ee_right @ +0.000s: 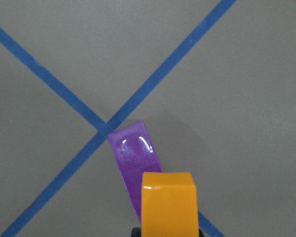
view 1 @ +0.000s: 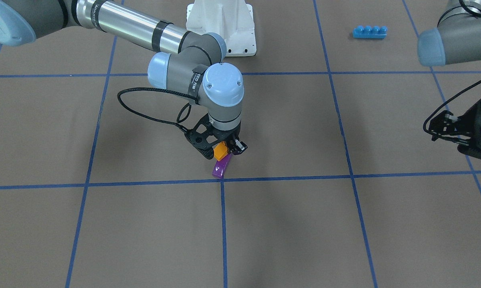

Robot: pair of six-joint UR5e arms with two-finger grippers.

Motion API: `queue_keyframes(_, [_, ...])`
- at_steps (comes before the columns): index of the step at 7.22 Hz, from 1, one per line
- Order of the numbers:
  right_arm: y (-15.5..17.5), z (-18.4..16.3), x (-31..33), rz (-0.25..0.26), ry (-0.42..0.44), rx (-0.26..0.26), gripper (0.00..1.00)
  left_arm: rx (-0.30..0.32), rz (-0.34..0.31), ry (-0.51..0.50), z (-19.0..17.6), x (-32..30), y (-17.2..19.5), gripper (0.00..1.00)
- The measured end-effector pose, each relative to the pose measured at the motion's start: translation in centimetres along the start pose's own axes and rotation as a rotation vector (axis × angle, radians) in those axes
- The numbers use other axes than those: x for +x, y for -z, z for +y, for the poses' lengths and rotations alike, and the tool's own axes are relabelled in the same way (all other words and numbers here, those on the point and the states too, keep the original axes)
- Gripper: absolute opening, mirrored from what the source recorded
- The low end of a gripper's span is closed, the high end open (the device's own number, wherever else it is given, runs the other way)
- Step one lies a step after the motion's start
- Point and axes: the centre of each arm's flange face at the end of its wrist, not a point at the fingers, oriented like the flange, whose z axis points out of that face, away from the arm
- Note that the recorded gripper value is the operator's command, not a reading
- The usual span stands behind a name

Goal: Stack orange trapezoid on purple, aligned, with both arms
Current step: 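Lower the orange block onto the purple block, adjusting its alignment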

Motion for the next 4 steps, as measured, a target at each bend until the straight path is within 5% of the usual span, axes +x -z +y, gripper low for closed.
queue_keyframes(4, [-0.30, 0.41, 0.16, 0.000, 0.132, 0.001, 0.00, 0.000, 0.000, 0.001, 0.06, 0.03, 0.00, 1.00])
